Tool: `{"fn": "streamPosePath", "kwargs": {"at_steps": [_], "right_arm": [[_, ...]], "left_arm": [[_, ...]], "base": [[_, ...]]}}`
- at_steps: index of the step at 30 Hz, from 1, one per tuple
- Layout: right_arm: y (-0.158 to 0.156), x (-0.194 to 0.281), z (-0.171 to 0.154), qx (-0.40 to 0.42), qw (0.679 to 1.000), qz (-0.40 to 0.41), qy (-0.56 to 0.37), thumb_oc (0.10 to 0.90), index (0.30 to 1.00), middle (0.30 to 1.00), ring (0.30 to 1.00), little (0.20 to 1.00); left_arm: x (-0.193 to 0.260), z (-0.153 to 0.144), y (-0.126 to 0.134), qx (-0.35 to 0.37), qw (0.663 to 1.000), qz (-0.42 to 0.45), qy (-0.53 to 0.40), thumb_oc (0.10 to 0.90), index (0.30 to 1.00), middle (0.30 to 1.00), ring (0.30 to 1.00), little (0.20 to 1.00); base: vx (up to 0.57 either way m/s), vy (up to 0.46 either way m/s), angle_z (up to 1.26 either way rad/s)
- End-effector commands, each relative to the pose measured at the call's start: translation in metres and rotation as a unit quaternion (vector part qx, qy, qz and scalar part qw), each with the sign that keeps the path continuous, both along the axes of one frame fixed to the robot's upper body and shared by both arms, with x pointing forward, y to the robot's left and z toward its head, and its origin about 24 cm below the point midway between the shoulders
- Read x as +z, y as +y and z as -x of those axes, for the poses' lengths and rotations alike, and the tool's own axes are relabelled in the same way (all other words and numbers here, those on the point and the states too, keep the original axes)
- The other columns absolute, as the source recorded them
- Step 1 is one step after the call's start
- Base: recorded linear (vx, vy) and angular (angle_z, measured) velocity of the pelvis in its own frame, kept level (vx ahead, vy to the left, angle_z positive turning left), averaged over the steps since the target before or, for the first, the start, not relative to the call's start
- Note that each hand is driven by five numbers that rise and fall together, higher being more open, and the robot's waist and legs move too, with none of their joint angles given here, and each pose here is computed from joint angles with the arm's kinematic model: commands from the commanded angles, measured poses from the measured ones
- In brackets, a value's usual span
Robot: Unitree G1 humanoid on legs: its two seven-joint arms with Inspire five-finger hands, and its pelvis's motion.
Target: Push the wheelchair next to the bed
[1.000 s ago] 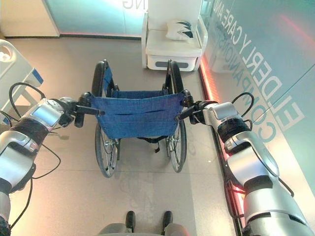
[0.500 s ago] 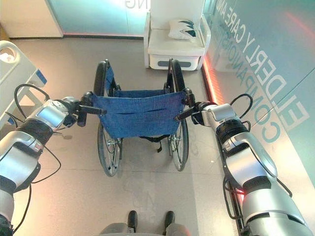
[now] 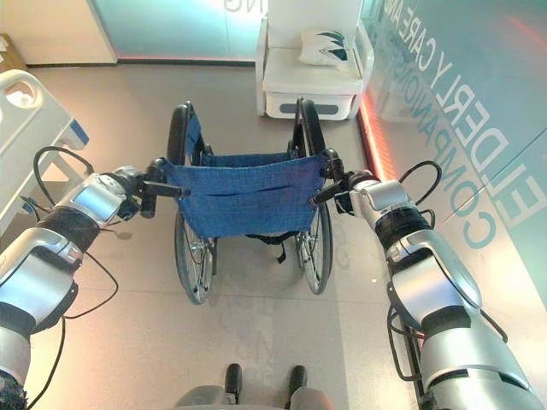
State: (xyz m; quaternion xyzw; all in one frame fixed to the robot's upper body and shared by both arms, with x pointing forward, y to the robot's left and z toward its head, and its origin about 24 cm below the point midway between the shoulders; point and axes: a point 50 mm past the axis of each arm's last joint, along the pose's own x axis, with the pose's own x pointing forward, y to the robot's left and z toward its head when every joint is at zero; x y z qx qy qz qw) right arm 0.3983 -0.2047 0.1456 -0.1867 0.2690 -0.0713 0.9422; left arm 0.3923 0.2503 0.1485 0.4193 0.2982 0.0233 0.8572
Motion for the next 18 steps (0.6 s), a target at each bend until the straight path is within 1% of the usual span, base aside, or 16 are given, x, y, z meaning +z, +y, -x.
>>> {"fn": "streamPosePath", "kwargs": {"at_steps": [1,5,9,15,18], "right_arm": [[0.005,0.071,-0.014,0.015,0.992,0.062,-0.11,0.8,0.9,0.9,0.9,0.9],[-0.005,0.064,-0.012,0.004,0.993,0.073,-0.089,0.8,0.9,0.9,0.9,0.9],[-0.006,0.061,-0.011,0.003,0.994,0.076,-0.079,0.8,0.9,0.9,0.9,0.9],[-0.001,0.072,-0.013,0.005,0.991,0.077,-0.111,0.8,0.9,0.9,0.9,0.9],[0.004,0.08,-0.014,0.01,0.988,0.075,-0.134,0.8,0.9,0.9,0.9,0.9]], "left_arm": [[0.008,-0.014,-0.042,-0.087,0.995,-0.008,-0.037,0.8,0.9,0.9,0.9,0.9],[0.006,-0.014,-0.044,-0.093,0.995,-0.011,-0.036,0.8,0.9,0.9,0.9,0.9],[0.006,-0.014,-0.047,-0.098,0.994,-0.011,-0.037,0.8,0.9,0.9,0.9,0.9],[0.01,-0.014,-0.052,-0.105,0.994,-0.018,-0.038,0.8,0.9,0.9,0.9,0.9],[0.008,-0.015,-0.055,-0.106,0.993,-0.01,-0.045,0.739,0.808,0.808,0.808,0.808]], "base": [[0.01,0.0,0.05],[0.0,-0.004,0.04],[0.01,-0.014,0.03],[0.0,-0.003,0.01],[0.01,-0.013,0.07]]}}
